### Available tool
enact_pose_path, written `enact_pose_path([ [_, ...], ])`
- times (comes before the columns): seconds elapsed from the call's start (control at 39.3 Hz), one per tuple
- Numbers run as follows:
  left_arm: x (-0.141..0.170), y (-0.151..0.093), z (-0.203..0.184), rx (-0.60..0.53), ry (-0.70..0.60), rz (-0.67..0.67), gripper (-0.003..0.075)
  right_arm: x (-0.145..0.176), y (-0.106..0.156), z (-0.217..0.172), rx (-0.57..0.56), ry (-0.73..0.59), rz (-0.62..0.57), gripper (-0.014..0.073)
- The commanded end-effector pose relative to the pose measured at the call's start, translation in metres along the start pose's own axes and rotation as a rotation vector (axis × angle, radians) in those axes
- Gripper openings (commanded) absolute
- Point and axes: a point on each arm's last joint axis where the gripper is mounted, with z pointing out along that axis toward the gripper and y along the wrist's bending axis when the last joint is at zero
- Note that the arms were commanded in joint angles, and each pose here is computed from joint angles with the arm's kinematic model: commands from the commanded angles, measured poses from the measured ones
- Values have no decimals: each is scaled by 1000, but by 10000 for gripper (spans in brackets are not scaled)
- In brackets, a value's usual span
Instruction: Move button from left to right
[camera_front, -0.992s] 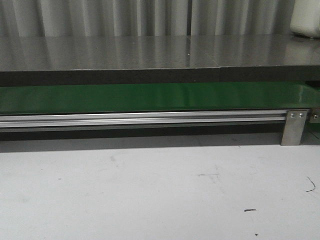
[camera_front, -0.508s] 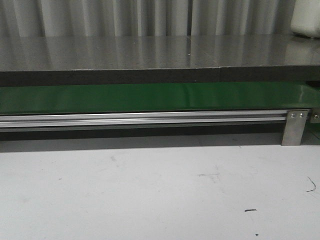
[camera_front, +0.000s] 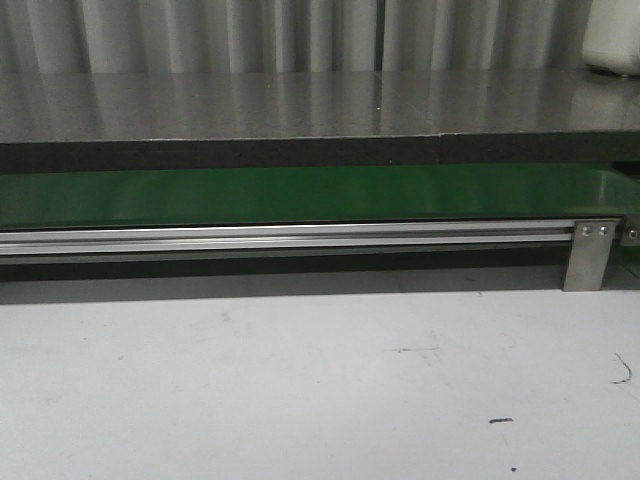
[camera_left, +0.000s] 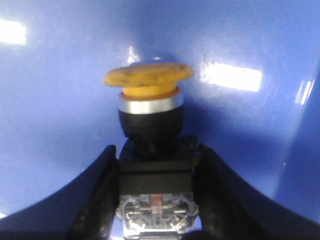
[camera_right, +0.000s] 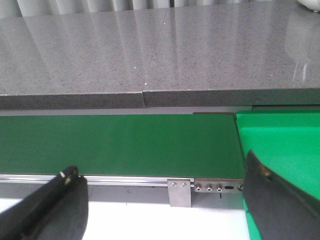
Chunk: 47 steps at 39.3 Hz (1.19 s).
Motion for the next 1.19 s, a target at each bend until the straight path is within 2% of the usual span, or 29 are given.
enact_pose_path([
  [0.0,-12,-1,-61,-38,-138,3,118,-19,0,-2,14,-112,4,645],
  [0.2,-25,-34,-112,-1,-195,52,118,-19,0,-2,14,-112,4,645],
  [0.53,-27,-110,-165,50,-262,133,115,-19,0,-2,14,-110,4,645],
  [0.76,-10,-141,-158,77,-193,168,115,-19,0,-2,14,-110,4,645],
  [0.94,5,-147,-134,100,-96,174,115,-19,0,-2,14,-110,4,645],
  [1.07,4,-149,-118,101,-123,168,122,-19,0,-2,14,-109,4,645],
  [1.17,3,-151,-117,120,-133,160,166,-19,0,-2,14,-109,4,645],
])
